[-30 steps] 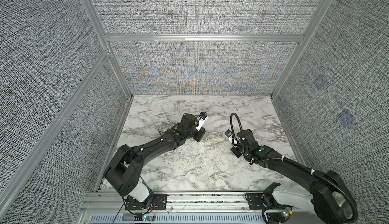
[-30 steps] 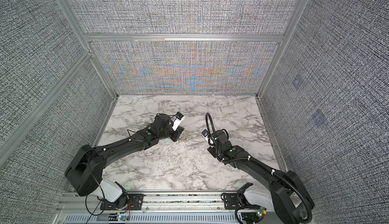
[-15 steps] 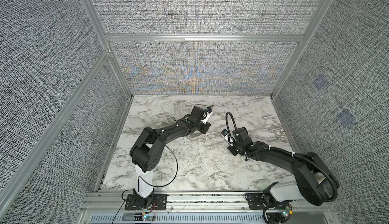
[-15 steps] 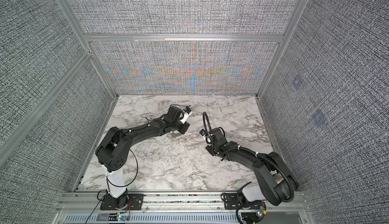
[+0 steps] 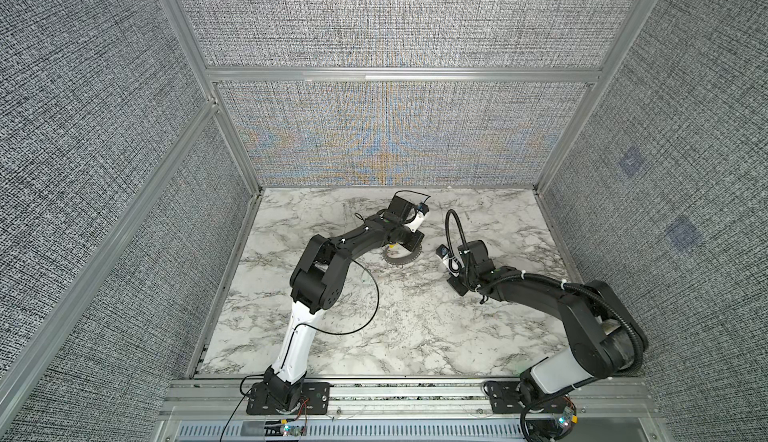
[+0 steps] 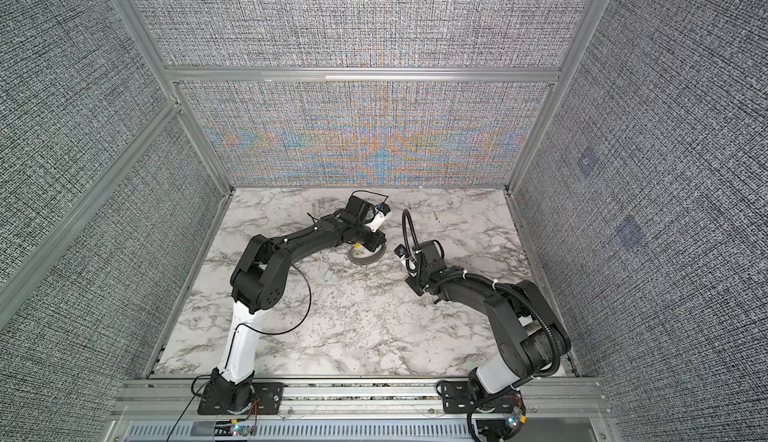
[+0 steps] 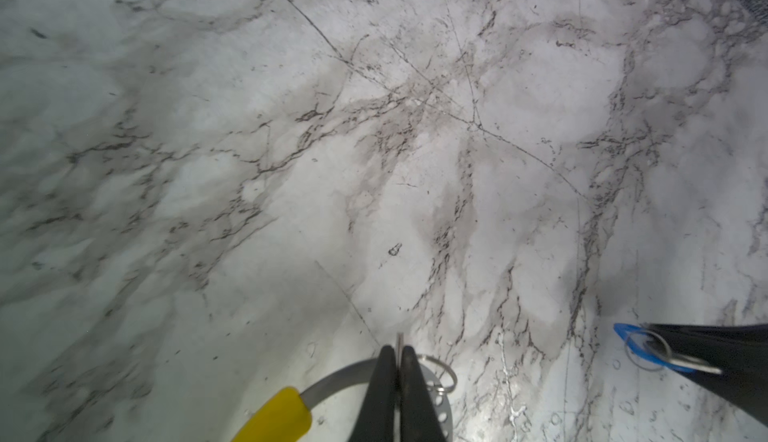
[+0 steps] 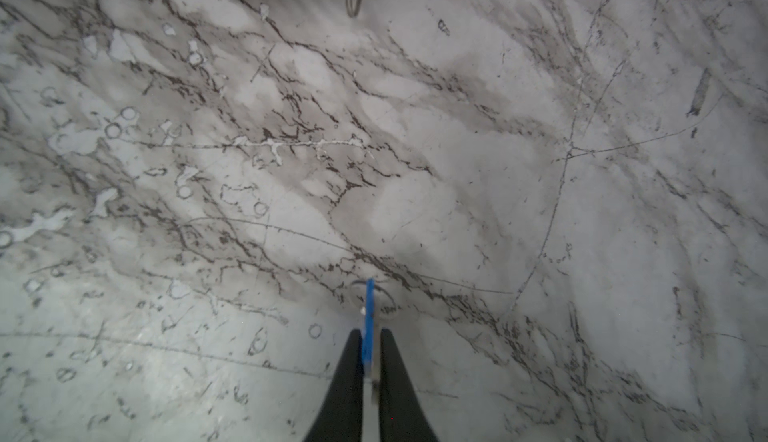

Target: Remove the keys from the keyring

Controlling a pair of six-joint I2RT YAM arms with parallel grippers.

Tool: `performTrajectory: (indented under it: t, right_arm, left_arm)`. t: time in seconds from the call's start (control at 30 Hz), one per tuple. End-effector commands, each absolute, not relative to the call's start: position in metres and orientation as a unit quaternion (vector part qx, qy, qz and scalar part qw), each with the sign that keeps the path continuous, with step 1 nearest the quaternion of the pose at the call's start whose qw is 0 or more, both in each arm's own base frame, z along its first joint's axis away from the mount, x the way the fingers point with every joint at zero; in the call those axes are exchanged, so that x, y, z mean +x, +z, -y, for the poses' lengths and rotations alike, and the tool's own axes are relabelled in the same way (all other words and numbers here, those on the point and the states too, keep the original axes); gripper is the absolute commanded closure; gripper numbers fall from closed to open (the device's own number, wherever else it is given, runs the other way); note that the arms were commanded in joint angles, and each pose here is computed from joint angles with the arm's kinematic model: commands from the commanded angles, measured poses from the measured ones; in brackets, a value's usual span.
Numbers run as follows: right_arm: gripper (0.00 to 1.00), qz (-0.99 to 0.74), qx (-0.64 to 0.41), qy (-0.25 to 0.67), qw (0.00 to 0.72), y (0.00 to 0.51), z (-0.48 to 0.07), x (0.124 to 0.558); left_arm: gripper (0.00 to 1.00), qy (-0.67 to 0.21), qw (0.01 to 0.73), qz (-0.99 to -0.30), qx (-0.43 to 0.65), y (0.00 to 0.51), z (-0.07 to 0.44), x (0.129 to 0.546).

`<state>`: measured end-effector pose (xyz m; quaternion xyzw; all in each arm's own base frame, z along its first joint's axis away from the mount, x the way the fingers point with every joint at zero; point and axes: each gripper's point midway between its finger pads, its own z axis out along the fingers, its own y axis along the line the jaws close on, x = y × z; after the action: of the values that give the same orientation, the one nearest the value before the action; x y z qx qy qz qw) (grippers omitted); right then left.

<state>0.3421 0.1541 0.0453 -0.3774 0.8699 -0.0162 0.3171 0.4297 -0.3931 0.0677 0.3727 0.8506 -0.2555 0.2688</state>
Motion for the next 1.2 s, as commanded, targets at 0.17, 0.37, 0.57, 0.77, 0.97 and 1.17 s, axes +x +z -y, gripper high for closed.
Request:
performTrajectory:
  t: [0.17,0.37,0.57,0.77,0.97,1.17]
  right_arm:
    - [0.44,-0.869,-0.373,-0.016,0.324,0.07,-0.145,0.339]
    - [0.33,-0.865,-0.308,-0.013,0.396,0.127,-0.122,0.345]
    - [0.01,-0.856,-0.159,-0.027,0.491,0.157,-0.067,0.354]
    - [0.01,-0.831,-0.025,-0.057,0.553,0.14,-0.008,0.356]
    - [0.01,-0.824,-0.013,-0.083,0.561,0.113,0.004,0.371]
    - [0.01,-0.784,0.012,-0.039,0.62,0.103,0.011,0.374]
  left_arm:
    - [0.52,-0.275,0.287,-0.841,0.366,0.097,0.395,0.438]
    - [0.46,-0.26,0.378,-0.822,0.336,0.174,0.365,0.444]
    - [0.42,-0.197,0.501,-0.809,0.236,0.23,0.268,0.429]
    - [0.01,-0.069,0.583,-0.806,0.076,0.21,0.118,0.388]
    - [0.0,0.039,0.594,-0.803,-0.021,0.165,0.014,0.356]
    - [0.01,0.07,0.661,-0.747,-0.002,0.145,-0.003,0.338]
